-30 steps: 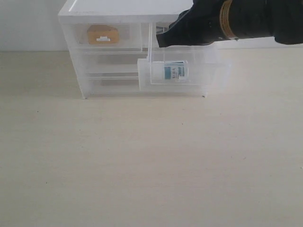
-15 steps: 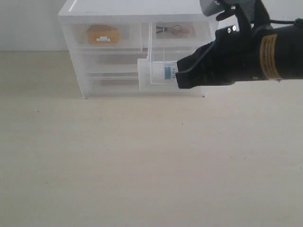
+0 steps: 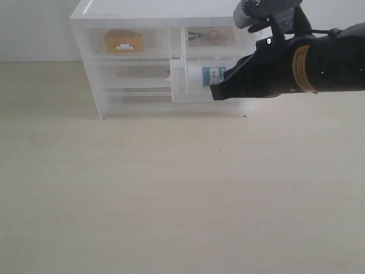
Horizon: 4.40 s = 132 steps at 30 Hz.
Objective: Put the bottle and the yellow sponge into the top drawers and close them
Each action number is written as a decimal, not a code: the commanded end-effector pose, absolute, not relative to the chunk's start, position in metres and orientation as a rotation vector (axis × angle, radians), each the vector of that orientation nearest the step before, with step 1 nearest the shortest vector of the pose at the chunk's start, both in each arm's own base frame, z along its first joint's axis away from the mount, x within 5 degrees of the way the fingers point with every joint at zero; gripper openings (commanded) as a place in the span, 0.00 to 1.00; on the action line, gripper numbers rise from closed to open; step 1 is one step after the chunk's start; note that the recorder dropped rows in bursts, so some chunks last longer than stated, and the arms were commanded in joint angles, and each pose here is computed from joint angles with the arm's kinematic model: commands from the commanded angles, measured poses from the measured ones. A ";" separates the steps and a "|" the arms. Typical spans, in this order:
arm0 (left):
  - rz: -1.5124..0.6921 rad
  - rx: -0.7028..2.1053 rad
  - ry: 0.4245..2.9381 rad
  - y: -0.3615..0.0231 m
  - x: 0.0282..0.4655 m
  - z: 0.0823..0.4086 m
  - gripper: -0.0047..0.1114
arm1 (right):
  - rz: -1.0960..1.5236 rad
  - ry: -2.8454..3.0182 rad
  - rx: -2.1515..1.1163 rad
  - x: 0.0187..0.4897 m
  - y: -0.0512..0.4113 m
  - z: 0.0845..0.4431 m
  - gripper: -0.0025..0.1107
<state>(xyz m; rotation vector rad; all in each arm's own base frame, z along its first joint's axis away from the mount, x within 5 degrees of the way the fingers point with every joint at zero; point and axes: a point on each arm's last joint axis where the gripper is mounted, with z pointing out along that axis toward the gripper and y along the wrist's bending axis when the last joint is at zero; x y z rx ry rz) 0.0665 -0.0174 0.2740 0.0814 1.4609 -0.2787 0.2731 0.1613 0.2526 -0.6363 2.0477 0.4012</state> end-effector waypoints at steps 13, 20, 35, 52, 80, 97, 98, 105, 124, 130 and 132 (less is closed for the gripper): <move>-0.279 0.085 1.462 -0.018 0.066 0.272 0.07 | 0.261 1.971 -0.536 0.358 0.192 0.260 0.04; -0.277 0.083 1.462 -0.017 0.066 0.272 0.07 | 0.208 1.931 -0.505 0.385 0.202 0.262 0.04; -0.325 0.116 1.460 -0.022 0.065 0.271 0.07 | 0.218 1.890 -0.066 0.137 0.045 0.243 0.04; -0.325 0.116 1.460 -0.022 0.065 0.271 0.07 | 0.437 1.869 -0.342 0.076 0.042 0.187 0.04; -0.328 0.120 1.459 -0.022 0.065 0.271 0.07 | 0.123 1.620 0.108 0.056 0.002 0.201 0.04; -0.082 0.079 1.308 -0.009 0.043 0.268 0.07 | 0.123 1.620 0.108 0.056 0.002 0.201 0.04; -0.058 0.059 1.311 -0.008 0.043 0.267 0.07 | 0.123 1.620 0.108 0.056 0.002 0.201 0.04; 0.159 -0.052 1.352 0.008 0.045 0.259 0.07 | 0.123 1.620 0.108 0.056 0.002 0.201 0.04; 0.103 -0.088 1.611 0.007 0.056 0.202 0.07 | 0.123 1.620 0.108 0.056 0.002 0.201 0.04; 0.123 -0.111 1.618 0.008 0.056 0.201 0.07 | 0.123 1.620 0.108 0.056 0.002 0.201 0.04; 0.123 -0.111 1.618 0.008 0.056 0.201 0.07 | 0.123 1.620 0.108 0.056 0.002 0.201 0.04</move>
